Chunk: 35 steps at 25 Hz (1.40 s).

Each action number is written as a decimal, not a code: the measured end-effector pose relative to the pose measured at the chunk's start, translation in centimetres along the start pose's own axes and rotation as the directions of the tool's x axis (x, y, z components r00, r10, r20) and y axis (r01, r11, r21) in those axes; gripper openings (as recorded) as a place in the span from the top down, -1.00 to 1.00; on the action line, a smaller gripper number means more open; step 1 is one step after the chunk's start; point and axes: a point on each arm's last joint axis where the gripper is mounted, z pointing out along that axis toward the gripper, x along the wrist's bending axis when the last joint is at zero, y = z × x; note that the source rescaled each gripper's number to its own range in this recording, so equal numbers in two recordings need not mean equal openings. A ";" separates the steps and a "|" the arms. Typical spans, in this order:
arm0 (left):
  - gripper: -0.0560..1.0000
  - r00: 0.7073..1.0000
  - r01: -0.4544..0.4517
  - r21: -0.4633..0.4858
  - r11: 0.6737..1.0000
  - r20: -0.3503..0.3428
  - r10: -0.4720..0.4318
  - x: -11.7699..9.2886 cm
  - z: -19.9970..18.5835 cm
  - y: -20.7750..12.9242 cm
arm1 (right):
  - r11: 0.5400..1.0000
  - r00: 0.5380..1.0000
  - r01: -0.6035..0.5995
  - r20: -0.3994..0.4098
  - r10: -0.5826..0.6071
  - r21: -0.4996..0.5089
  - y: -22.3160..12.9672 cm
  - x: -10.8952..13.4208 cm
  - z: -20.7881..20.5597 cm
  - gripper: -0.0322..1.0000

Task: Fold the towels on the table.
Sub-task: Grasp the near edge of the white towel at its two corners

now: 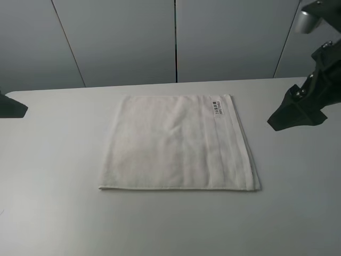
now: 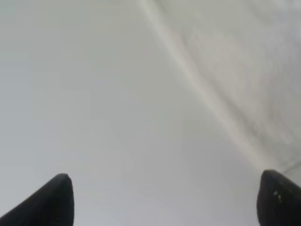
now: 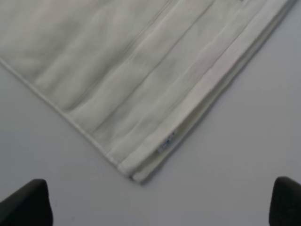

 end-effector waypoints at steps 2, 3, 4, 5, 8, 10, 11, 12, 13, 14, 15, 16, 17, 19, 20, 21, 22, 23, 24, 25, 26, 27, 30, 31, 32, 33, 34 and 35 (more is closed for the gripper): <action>-1.00 0.996 -0.091 0.055 0.994 0.031 0.089 -0.7 1.8 0.9 | 0.998 0.999 0.039 -0.036 -0.037 0.052 0.6 -0.1 1.5 -1.00; -1.00 0.990 -0.134 0.084 0.987 0.046 0.131 -1.0 2.8 1.5 | 0.995 0.997 0.062 -0.059 -0.057 0.078 0.8 -0.1 2.4 -1.00; -1.00 0.982 -0.182 0.114 0.977 0.063 0.175 -1.3 3.7 2.1 | 0.991 0.994 0.088 -0.076 -0.081 0.098 0.8 -0.2 3.1 -1.00; -1.00 0.975 -0.218 0.136 0.967 0.079 0.208 -1.6 4.5 2.6 | 0.986 0.990 0.116 -0.097 -0.105 0.122 0.9 -0.3 3.9 -1.00; -1.00 0.937 -0.344 0.194 0.919 0.124 0.325 -2.1 7.3 4.4 | 0.961 0.967 0.223 -0.162 -0.196 0.166 1.0 -0.4 6.0 -1.00; -1.00 0.907 -0.416 0.242 0.877 0.177 0.381 -2.7 9.5 5.1 | 0.939 0.946 0.289 -0.206 -0.251 0.186 1.1 -0.3 7.3 -1.00; -1.00 0.889 -0.453 0.263 0.852 0.207 0.409 -3.1 10.6 5.4 | 0.928 0.935 0.319 -0.223 -0.276 0.192 1.1 -0.2 7.7 -1.00; -1.00 0.872 -0.484 0.277 0.830 0.235 0.430 -3.7 11.6 5.6 | 0.917 0.924 0.346 -0.241 -0.296 0.198 1.1 0.0 8.2 -1.00; -1.00 0.855 -0.512 0.295 0.807 0.264 0.446 -4.1 12.6 5.7 | 0.903 0.910 0.380 -0.257 -0.326 0.202 1.2 0.3 8.6 -1.00; -1.00 0.836 -0.541 0.311 0.781 0.295 0.462 -4.8 13.7 5.6 | 0.887 0.897 0.411 -0.267 -0.353 0.210 1.2 0.6 9.0 -1.00; -1.00 0.819 -0.566 0.319 0.760 0.318 0.477 -5.5 14.5 5.6 | 0.867 0.881 0.448 -0.275 -0.386 0.218 1.3 1.0 9.2 -1.00; -1.00 0.804 -0.587 0.330 0.739 0.343 0.485 -6.0 15.4 5.4 | 0.847 0.866 0.479 -0.282 -0.414 0.229 1.3 1.4 9.5 -1.00; -1.00 0.788 -0.608 0.339 0.718 0.368 0.493 -6.7 16.1 5.1 | 0.828 0.850 0.509 -0.290 -0.440 0.236 1.4 1.9 9.8 -1.00; -1.00 0.763 -0.637 0.349 0.687 0.409 0.500 -7.8 17.1 4.7 | 0.804 0.828 0.545 -0.307 -0.470 0.239 1.5 2.7 10.3 -1.00; -1.00 0.755 -0.647 0.351 0.677 0.422 0.502 -8.3 17.5 4.6 | 0.790 0.816 0.564 -0.311 -0.487 0.243 1.6 3.1 10.6 -1.00; -1.00 0.747 -0.655 0.352 0.668 0.431 0.506 -8.6 17.7 4.5 | 0.778 0.806 0.579 -0.311 -0.503 0.243 1.7 3.3 10.9 -1.00; -1.00 0.739 -0.665 0.352 0.659 0.437 0.513 -8.8 17.9 4.4 | 0.768 0.797 0.593 -0.312 -0.517 0.243 1.7 3.6 11.1 -1.00; -1.00 0.735 -0.670 0.351 0.654 0.440 0.517 -9.0 17.9 4.4 | 0.759 0.789 0.604 -0.314 -0.528 0.244 1.8 3.9 11.3 -1.00; -1.00 0.725 -0.680 0.347 0.646 0.443 0.527 -9.1 17.9 4.4 | 0.747 0.780 0.617 -0.318 -0.539 0.248 1.9 4.0 11.7 -1.00; -1.00 0.719 -0.688 0.344 0.639 0.444 0.535 -9.1 17.9 4.4 | 0.741 0.776 0.623 -0.319 -0.544 0.251 1.9 4.1 12.0 -1.00; -1.00 0.716 -0.692 0.344 0.635 0.444 0.539 -9.1 17.9 4.4 | 0.737 0.773 0.627 -0.322 -0.546 0.254 1.9 4.2 12.4 -1.00; -1.00 0.714 -0.694 0.345 0.631 0.444 0.542 -9.1 18.0 4.4 | 0.734 0.771 0.629 -0.326 -0.547 0.258 1.9 4.2 12.8 -1.00; -1.00 0.708 -0.700 0.347 0.624 0.447 0.547 -9.0 18.1 4.3 | 0.732 0.772 0.629 -0.326 -0.546 0.262 1.9 4.2 13.9 -1.00; -1.00 0.707 -0.702 0.347 0.622 0.446 0.548 -9.0 18.1 4.3 | 0.731 0.772 0.629 -0.327 -0.545 0.265 1.9 4.1 14.2 -1.00; -1.00 0.706 -0.702 0.348 0.621 0.447 0.549 -9.0 18.1 4.3 | 0.732 0.773 0.628 -0.324 -0.546 0.265 1.9 4.1 14.4 -1.00; -1.00 0.706 -0.703 0.349 0.620 0.448 0.548 -9.0 18.1 4.3 | 0.732 0.773 0.628 -0.324 -0.545 0.266 1.9 4.1 14.6 -1.00; -1.00 0.705 -0.704 0.352 0.617 0.453 0.546 -9.1 18.3 4.2 | 0.732 0.773 0.627 -0.324 -0.545 0.267 1.9 4.0 14.7 -1.00; -1.00 0.700 -0.709 0.354 0.610 0.460 0.547 -9.3 18.6 4.0 | 0.731 0.774 0.627 -0.326 -0.543 0.269 1.8 4.0 14.9 -1.00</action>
